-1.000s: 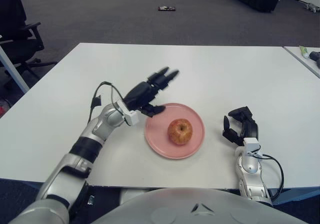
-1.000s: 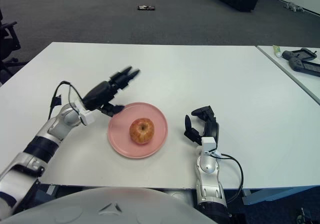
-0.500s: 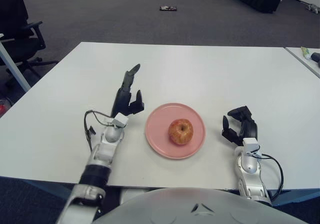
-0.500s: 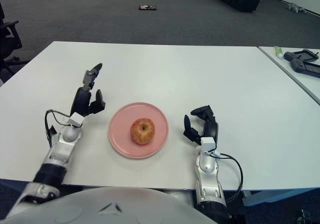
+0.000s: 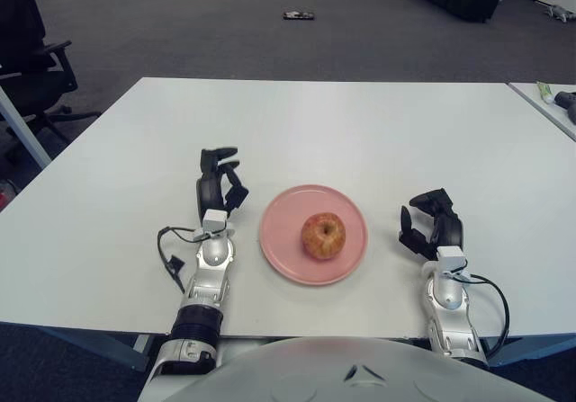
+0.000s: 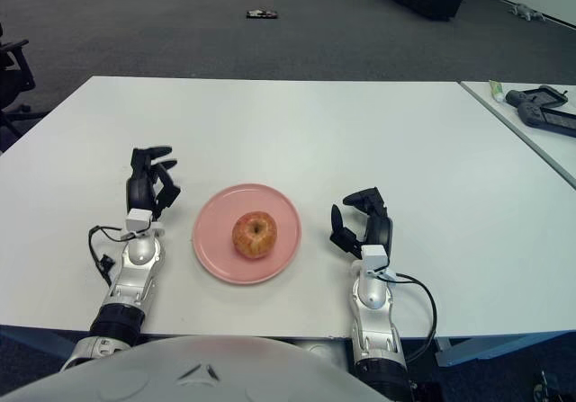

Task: Put the apple into the plate.

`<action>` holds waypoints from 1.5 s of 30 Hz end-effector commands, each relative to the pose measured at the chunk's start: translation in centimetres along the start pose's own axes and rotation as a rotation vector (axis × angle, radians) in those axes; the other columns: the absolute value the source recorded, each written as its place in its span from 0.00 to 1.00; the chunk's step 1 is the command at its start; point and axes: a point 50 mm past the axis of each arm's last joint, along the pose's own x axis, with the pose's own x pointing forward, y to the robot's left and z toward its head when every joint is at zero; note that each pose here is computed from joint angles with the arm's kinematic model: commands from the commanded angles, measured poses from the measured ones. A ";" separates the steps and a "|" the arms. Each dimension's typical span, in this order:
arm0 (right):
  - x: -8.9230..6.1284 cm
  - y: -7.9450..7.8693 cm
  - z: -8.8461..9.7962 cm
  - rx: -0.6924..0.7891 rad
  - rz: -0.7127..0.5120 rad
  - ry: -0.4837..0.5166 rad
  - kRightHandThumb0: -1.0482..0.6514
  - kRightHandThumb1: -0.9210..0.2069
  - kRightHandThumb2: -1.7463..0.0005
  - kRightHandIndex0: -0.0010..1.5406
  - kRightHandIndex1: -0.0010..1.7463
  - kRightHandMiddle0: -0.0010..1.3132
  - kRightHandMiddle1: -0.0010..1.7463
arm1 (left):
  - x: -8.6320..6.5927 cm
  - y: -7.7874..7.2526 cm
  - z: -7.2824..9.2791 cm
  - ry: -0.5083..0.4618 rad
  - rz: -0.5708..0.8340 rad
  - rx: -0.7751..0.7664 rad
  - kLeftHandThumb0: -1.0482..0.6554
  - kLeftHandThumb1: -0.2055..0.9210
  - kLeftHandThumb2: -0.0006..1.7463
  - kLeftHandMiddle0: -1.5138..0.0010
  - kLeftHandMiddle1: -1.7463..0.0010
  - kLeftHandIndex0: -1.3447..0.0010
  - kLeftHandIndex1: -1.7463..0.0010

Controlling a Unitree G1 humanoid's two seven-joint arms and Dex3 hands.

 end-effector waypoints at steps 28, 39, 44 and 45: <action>0.4 0.5 0.1 0.022 -0.049 0.015 0.39 0.27 0.46 0.44 0.81 0.29 1.00 | -0.3 -1.2 -3.2 0.080 -0.227 0.082 0.39 0.78 0.50 0.49 0.00 0.74 0.00; 0.5 0.7 0.1 0.015 -0.017 0.011 0.38 0.28 0.45 0.46 0.81 0.30 1.00 | -0.3 -1.4 -3.5 0.112 -0.305 0.098 0.39 0.78 0.50 0.50 0.00 0.74 0.00; 0.6 0.8 0.0 0.008 0.016 0.017 0.38 0.28 0.45 0.46 0.81 0.30 1.00 | -0.3 -1.3 -3.7 0.147 -0.353 0.112 0.39 0.77 0.51 0.51 0.00 0.73 0.00; 0.6 0.8 0.0 0.008 0.020 0.017 0.38 0.28 0.45 0.47 0.81 0.30 1.00 | -0.4 -1.2 -3.8 0.153 -0.360 0.114 0.39 0.77 0.51 0.51 0.00 0.73 0.00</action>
